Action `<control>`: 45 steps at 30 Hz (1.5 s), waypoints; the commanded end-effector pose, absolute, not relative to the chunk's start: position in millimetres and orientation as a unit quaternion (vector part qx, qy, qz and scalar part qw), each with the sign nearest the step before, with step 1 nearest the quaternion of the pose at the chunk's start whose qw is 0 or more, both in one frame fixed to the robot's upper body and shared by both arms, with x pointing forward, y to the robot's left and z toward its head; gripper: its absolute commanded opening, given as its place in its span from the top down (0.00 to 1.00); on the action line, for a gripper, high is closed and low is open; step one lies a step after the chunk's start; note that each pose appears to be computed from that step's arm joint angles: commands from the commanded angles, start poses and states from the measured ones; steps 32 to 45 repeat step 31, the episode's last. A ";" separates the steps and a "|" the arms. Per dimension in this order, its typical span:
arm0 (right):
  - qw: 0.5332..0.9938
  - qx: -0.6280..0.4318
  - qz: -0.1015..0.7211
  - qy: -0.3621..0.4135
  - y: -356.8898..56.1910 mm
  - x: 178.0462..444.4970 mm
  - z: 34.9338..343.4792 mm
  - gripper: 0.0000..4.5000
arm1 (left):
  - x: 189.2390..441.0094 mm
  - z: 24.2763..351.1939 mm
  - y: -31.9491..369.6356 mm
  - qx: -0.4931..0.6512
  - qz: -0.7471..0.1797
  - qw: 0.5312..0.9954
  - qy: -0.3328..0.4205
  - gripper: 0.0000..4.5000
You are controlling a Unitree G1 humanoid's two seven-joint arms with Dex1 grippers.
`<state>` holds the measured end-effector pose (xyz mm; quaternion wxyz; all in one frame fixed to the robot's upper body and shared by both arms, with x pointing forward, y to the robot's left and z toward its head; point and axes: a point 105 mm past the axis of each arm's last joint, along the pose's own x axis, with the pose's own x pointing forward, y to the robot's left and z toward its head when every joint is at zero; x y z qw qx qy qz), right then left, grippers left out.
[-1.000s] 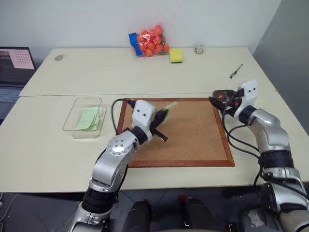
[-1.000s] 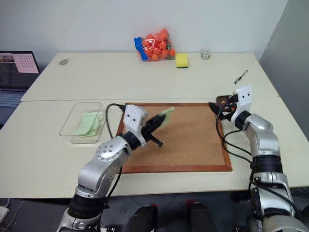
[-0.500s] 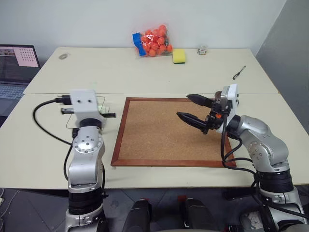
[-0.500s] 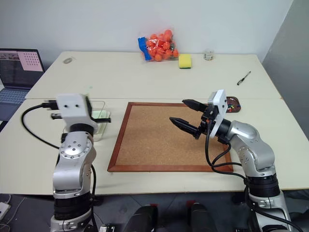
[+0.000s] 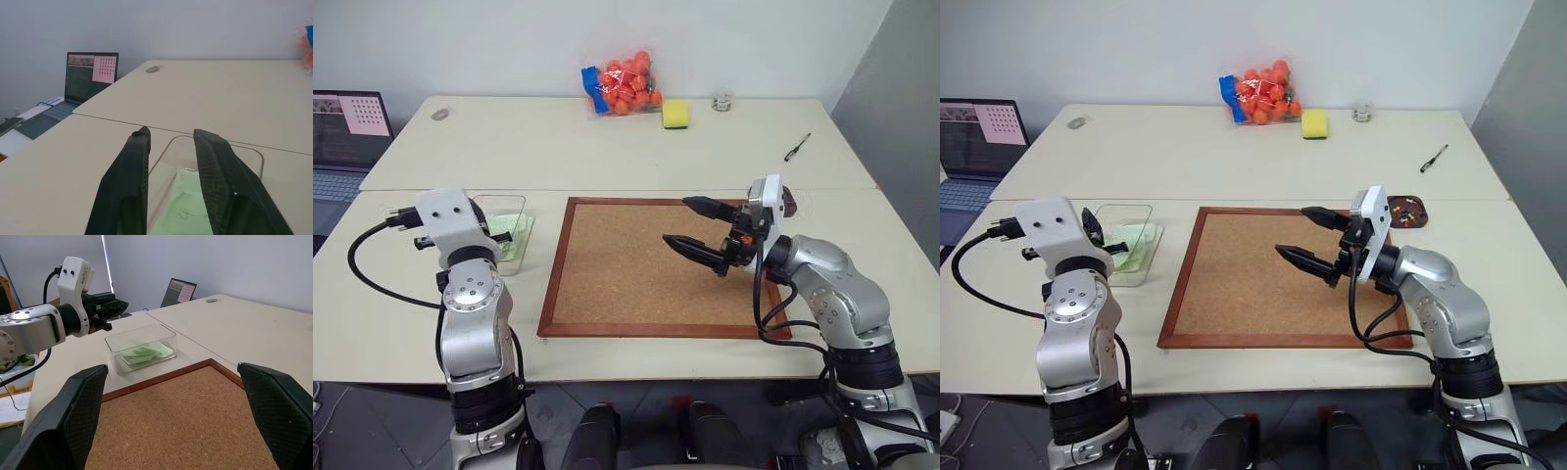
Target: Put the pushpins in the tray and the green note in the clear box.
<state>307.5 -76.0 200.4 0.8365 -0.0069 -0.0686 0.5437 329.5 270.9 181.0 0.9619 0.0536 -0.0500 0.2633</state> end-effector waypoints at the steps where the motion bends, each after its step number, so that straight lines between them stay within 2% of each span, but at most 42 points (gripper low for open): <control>1: 0.834 -0.024 0.544 -0.091 -77.4 303.8 212.9 0.00 | 331.0 194.0 269.9 0.049 0.262 0.961 -0.076 0.48; 6: 0.836 -0.027 0.541 -0.090 -79.4 303.6 215.3 0.00 | 333.4 190.9 266.0 0.045 0.251 0.965 -0.070 0.24; 10: 0.839 -0.028 0.537 -0.087 -81.3 303.5 215.1 0.00 | 334.1 188.7 261.2 0.037 0.237 0.968 -0.067 0.02; 16: 0.860 -0.033 0.504 -0.078 -89.1 306.9 207.5 0.00 | 332.8 184.9 243.8 0.022 0.179 0.981 -0.068 0.01; 20: 0.930 -0.088 0.353 -0.060 -113.3 329.1 184.6 0.00 | 323.3 179.4 189.3 0.011 0.032 0.997 -0.071 0.01; 22: 0.950 -0.099 0.292 -0.056 -123.9 333.7 178.3 0.00 | 313.4 170.7 171.8 0.014 -0.011 0.998 -0.061 0.01; 27: 0.972 -0.111 0.205 -0.040 -140.1 330.2 162.4 0.00 | 291.0 138.1 165.0 0.010 -0.018 1.000 -0.022 0.01; 31: 0.984 -0.106 0.142 -0.014 -152.6 322.8 142.7 0.00 | 281.3 128.4 158.8 0.015 -0.018 1.000 -0.015 0.01; 45: 0.984 -0.106 0.142 -0.014 -152.6 322.8 142.7 0.00 | 281.3 128.4 158.8 0.015 -0.018 1.000 -0.015 0.01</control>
